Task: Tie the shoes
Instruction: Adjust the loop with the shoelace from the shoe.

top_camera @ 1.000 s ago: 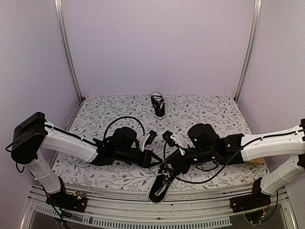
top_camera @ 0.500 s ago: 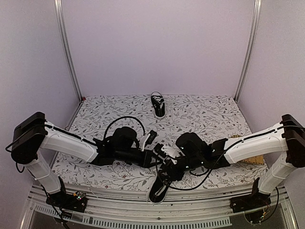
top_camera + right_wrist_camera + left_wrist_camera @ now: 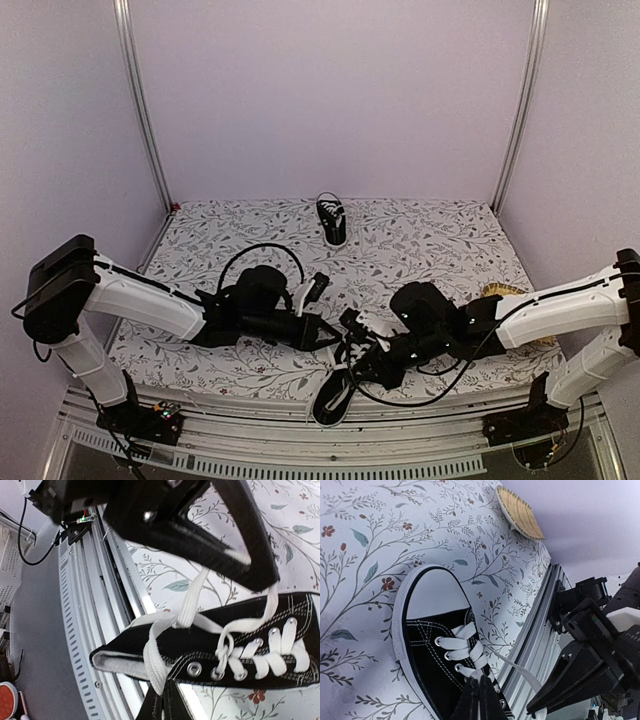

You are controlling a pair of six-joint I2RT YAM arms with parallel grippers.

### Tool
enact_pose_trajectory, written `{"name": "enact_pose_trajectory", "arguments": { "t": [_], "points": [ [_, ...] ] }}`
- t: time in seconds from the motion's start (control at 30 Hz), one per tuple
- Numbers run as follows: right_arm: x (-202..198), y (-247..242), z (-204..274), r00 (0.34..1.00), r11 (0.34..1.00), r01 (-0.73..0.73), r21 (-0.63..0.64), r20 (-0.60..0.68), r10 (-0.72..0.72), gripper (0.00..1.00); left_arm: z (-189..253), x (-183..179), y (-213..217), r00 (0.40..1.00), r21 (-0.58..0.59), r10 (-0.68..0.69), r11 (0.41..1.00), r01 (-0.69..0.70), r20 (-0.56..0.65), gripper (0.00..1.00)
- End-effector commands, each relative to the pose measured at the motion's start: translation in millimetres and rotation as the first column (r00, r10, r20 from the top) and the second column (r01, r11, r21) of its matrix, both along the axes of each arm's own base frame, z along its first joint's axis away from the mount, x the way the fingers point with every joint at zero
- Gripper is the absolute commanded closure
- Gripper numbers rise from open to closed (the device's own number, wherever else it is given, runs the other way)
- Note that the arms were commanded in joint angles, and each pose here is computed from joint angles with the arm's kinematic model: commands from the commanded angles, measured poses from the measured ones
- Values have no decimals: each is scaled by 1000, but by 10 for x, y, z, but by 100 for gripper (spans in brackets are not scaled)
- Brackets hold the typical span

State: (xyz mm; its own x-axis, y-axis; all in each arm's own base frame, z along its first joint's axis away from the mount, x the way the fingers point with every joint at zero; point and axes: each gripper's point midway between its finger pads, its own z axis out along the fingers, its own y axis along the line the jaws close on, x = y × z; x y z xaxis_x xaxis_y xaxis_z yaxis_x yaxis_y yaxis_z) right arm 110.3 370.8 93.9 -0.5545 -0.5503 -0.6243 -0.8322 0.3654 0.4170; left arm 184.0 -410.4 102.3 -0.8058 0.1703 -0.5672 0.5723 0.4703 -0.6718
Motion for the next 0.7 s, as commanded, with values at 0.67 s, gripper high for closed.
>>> {"name": "enact_pose_trajectory", "arguments": {
  "t": [0.67],
  "points": [
    [330, -477, -143, 924, 946, 283, -160, -219, -313, 98, 78, -1047, -124, 963, -76, -251, 963, 259, 102, 100]
  ]
}}
